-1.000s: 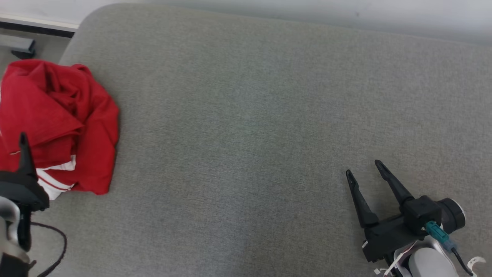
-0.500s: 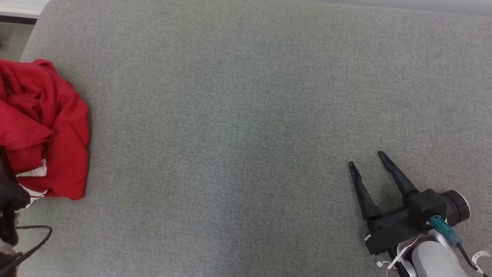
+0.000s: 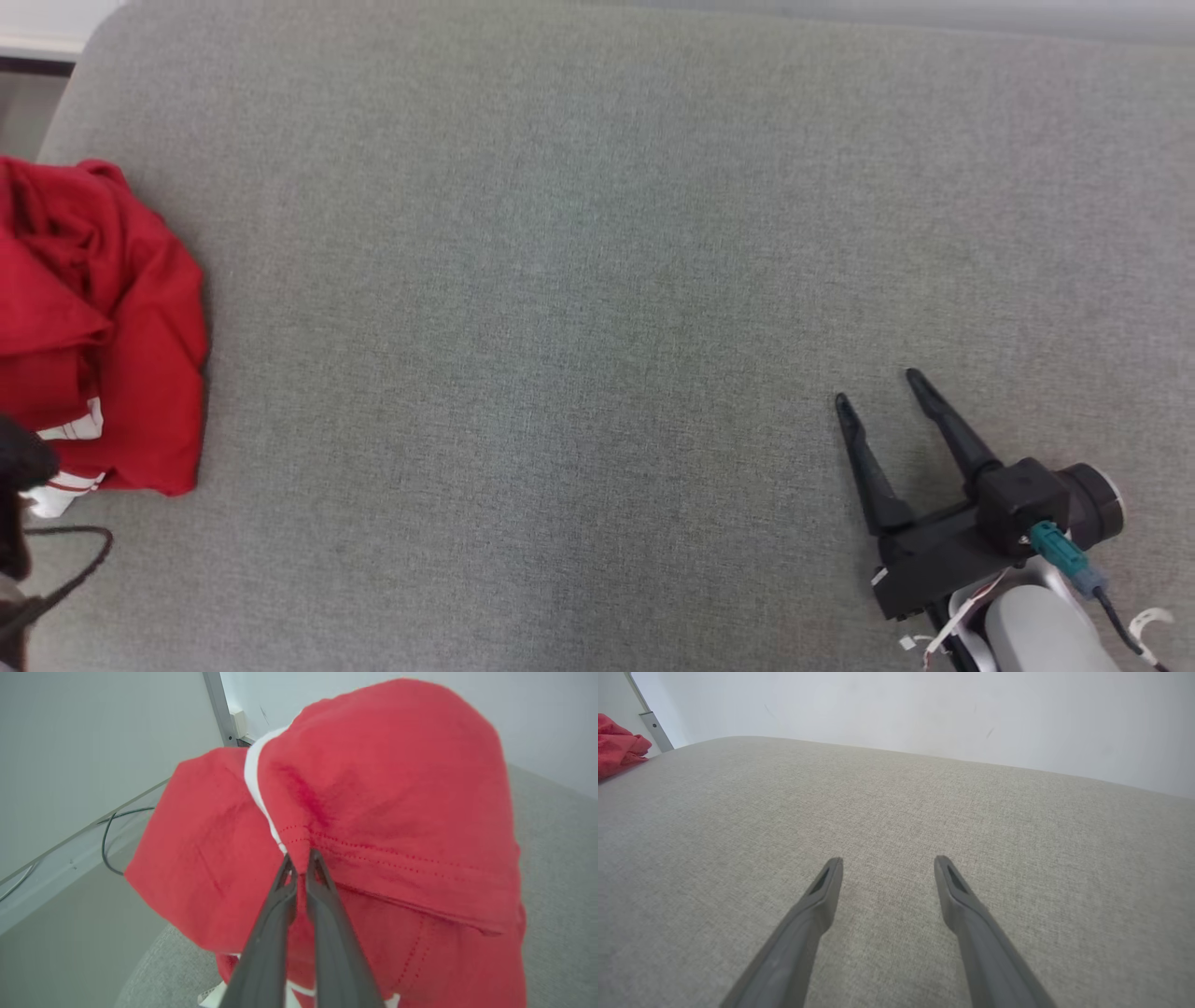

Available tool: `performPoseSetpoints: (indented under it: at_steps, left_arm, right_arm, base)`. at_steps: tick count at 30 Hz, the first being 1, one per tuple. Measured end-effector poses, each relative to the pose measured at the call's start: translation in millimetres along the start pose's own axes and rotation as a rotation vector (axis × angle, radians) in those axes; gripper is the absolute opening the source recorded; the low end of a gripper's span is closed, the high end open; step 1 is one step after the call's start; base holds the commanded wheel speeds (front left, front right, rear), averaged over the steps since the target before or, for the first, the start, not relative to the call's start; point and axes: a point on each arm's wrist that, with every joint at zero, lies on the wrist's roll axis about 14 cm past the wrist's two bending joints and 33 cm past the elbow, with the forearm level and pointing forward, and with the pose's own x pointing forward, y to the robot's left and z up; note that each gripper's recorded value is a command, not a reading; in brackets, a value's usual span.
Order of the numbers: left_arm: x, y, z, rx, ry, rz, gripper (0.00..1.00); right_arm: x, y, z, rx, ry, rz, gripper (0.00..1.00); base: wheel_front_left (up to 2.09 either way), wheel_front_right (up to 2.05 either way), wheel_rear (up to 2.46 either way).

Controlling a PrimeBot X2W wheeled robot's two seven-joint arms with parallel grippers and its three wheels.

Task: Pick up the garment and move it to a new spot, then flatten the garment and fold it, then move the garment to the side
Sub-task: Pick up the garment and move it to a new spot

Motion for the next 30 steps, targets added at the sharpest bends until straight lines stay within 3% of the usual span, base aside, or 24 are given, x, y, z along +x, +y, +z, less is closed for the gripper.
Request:
performPoseSetpoints:
  at_steps: [9, 19, 30]
  left_arm:
    - [-4, -38, 90, 0.083, -0.243, -0.137, 0.00]
    - [-49, -150, 179, 0.195, -0.485, -0.456, 0.00]
    - [-112, -287, 182, 0.180, -0.545, -0.831, 0.00]
  right_arm:
    - [-9, 18, 22, 0.046, -0.047, -0.013, 1.00]
    - [-34, 23, 46, 0.085, -0.105, -0.073, 1.00]
    - [-77, -6, 49, 0.108, -0.121, -0.217, 1.00]
  base:
    - [0.00, 0.00, 0.00]
    - [0.00, 0.00, 0.00]
    - [0.00, 0.00, 0.00]
